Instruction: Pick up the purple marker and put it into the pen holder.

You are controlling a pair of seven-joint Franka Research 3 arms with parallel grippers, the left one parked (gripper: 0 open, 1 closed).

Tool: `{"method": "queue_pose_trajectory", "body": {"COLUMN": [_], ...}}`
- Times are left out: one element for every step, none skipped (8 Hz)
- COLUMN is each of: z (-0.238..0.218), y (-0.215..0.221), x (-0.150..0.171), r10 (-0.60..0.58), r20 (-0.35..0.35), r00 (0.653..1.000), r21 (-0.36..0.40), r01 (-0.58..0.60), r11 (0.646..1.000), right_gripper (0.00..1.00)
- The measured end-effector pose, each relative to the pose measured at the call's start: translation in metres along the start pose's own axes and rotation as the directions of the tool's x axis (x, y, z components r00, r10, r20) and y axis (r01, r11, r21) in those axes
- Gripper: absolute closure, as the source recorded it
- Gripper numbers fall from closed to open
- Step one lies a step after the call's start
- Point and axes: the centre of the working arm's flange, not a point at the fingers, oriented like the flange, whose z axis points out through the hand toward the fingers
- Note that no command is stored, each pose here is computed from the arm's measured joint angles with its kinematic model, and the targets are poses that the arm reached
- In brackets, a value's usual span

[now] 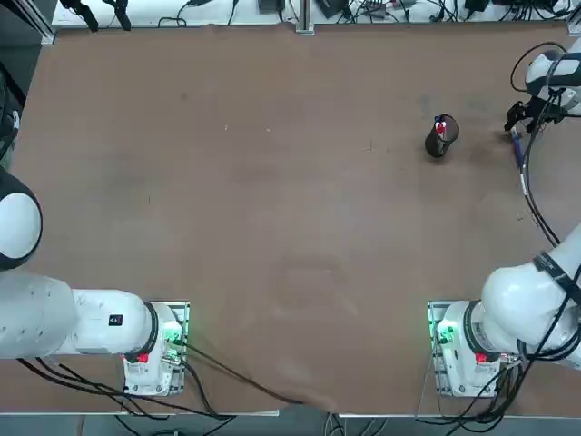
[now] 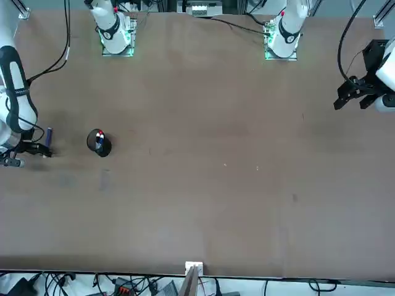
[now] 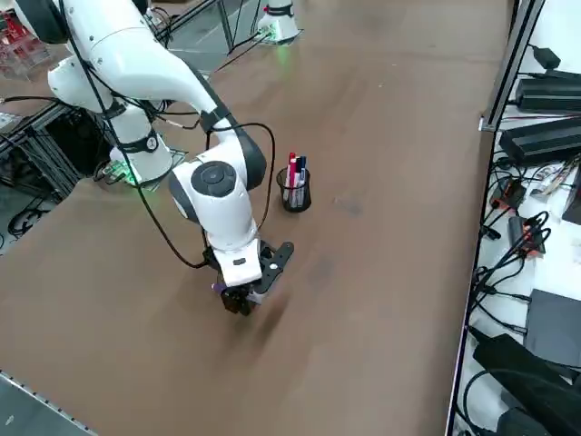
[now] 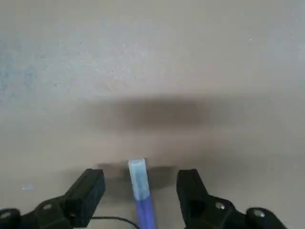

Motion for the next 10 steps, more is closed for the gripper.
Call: {"method": "queue_pose_trajectory", "body": {"z": [0.0018, 0.0042, 0.0076, 0.0094, 0.0089, 0.0061, 0.0043, 0.0039, 0.0035, 0.0021], "y": [-0.0005, -0.0013, -0.0022, -0.0031, -0.0039, -0.0052, -0.0067, -0.0071, -0.0072, -0.0077], "x": [-0.0011, -0.0023, -0.0033, -0.0033, -0.0027, -0.0014, -0.0005, -0.0002, -0.0001, 0.0004], "r10": [0.0, -0.001, -0.001, -0.003, -0.005, -0.007, -0.009, -0.01, -0.01, -0.011], "r20": [0.004, 0.008, 0.013, 0.015, 0.014, 0.009, 0.007, 0.006, 0.005, 0.012], "r00": [1.0, 1.0, 1.0, 1.0, 1.0, 1.0, 1.0, 1.0, 1.0, 1.0], "r21": [0.002, 0.004, 0.006, 0.007, 0.007, 0.007, 0.007, 0.007, 0.007, 0.01], "r01": [0.0, 0.0, 0.001, 0.003, 0.004, 0.007, 0.009, 0.01, 0.01, 0.011], "r11": [1.0, 1.0, 1.0, 1.0, 1.0, 1.0, 1.0, 1.0, 1.0, 1.0], "right_gripper": [0.11, 0.3, 0.43, 0.44, 0.5, 0.69, 0.81, 0.84, 0.85, 0.85]}}
